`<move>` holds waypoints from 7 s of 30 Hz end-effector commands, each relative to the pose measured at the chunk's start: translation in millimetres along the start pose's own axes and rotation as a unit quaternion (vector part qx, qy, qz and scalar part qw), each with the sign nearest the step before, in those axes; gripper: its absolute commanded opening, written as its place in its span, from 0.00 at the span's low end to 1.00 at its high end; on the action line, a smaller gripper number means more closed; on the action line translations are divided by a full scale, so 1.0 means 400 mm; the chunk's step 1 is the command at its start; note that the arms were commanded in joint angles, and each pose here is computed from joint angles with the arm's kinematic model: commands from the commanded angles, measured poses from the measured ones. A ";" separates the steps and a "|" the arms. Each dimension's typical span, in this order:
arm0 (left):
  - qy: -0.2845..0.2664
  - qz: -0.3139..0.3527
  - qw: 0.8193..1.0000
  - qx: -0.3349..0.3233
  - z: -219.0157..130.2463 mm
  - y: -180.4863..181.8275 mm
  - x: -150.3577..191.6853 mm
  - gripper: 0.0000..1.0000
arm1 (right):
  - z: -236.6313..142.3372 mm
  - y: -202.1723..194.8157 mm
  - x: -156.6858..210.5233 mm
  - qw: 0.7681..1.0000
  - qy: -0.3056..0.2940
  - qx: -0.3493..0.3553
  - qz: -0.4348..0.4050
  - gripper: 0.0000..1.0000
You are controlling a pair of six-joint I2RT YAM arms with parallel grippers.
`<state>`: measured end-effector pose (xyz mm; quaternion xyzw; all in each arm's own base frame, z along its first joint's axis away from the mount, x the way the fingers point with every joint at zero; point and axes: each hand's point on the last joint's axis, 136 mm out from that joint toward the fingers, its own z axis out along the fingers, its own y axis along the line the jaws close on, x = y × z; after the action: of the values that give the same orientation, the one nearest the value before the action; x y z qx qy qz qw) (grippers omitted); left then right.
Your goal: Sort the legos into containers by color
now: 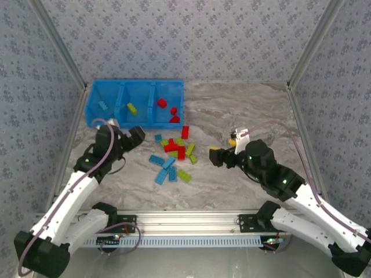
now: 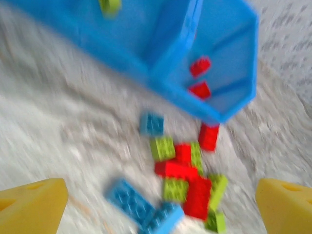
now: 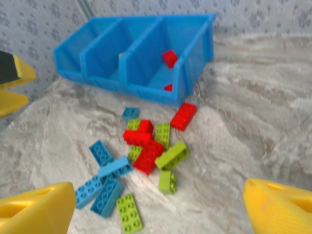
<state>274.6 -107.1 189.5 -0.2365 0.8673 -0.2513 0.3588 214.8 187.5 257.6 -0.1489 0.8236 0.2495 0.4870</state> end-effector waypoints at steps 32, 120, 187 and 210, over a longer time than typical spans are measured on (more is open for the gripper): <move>0.145 -0.095 0.951 -0.256 0.261 0.161 0.311 0.55 | 0.026 0.044 0.115 0.994 0.095 -0.045 0.034 0.95; 0.086 0.634 0.717 0.277 -0.148 -0.209 0.230 0.50 | 0.584 0.059 0.321 0.928 0.300 0.196 0.100 0.54; 0.025 0.645 0.733 0.216 -0.138 -0.193 0.166 0.90 | 0.555 0.010 0.478 0.904 0.362 0.227 0.021 0.37; -0.116 0.613 0.777 0.077 -0.161 -0.154 -0.001 0.99 | 0.544 0.187 -0.112 0.995 -0.007 0.071 -0.072 0.15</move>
<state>225.5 -157.9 249.2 0.4045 0.7552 -0.0670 0.5115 307.4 365.7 238.6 -0.1590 0.8370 0.2226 0.4739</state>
